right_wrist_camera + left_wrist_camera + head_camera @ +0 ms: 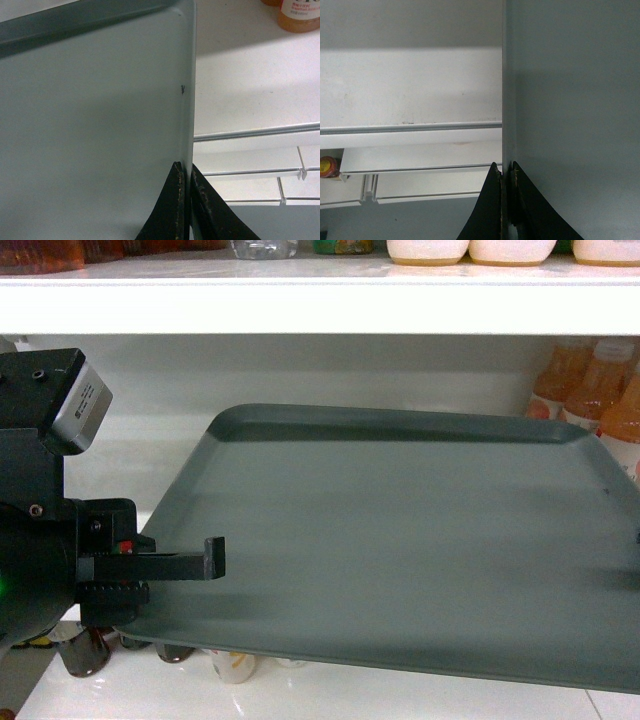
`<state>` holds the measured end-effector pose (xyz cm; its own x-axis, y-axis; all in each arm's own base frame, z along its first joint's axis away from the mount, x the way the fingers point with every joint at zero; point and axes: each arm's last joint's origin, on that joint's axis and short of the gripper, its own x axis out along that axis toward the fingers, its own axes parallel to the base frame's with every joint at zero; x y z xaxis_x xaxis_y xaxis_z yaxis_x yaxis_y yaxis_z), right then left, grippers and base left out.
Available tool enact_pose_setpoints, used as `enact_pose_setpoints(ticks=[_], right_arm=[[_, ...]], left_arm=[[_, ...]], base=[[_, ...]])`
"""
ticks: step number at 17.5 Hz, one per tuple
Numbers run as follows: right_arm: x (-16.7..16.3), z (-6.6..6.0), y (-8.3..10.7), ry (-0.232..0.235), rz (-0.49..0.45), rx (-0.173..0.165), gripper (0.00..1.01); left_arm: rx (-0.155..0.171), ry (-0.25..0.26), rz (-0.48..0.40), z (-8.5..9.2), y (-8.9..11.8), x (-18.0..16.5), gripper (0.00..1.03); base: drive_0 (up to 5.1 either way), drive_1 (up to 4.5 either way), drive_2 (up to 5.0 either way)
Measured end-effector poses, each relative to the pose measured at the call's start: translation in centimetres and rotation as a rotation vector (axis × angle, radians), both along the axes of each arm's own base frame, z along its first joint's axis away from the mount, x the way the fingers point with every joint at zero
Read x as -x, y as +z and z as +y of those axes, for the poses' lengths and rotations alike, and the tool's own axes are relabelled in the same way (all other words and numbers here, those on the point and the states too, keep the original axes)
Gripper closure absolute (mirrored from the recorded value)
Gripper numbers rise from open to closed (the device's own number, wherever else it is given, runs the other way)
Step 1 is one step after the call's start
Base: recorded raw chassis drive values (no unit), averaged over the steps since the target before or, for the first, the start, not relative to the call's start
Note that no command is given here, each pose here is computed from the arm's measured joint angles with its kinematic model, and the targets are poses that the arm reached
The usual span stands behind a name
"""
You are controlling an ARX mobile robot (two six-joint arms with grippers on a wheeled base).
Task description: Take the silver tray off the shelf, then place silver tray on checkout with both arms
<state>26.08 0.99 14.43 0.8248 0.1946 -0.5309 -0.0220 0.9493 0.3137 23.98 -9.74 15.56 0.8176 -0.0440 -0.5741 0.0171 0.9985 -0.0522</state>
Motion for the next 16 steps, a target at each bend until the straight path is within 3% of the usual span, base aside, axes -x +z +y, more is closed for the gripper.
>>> enact_pose_setpoints(ticks=[16], right_arm=[[0.04,0.01,-0.06,0.0,0.007,-0.001,0.98]], left_arm=[[-0.002,0.0,0.003,0.01,-0.03,0.01,1.0]], base=[[0.1,-4.25,4.4]])
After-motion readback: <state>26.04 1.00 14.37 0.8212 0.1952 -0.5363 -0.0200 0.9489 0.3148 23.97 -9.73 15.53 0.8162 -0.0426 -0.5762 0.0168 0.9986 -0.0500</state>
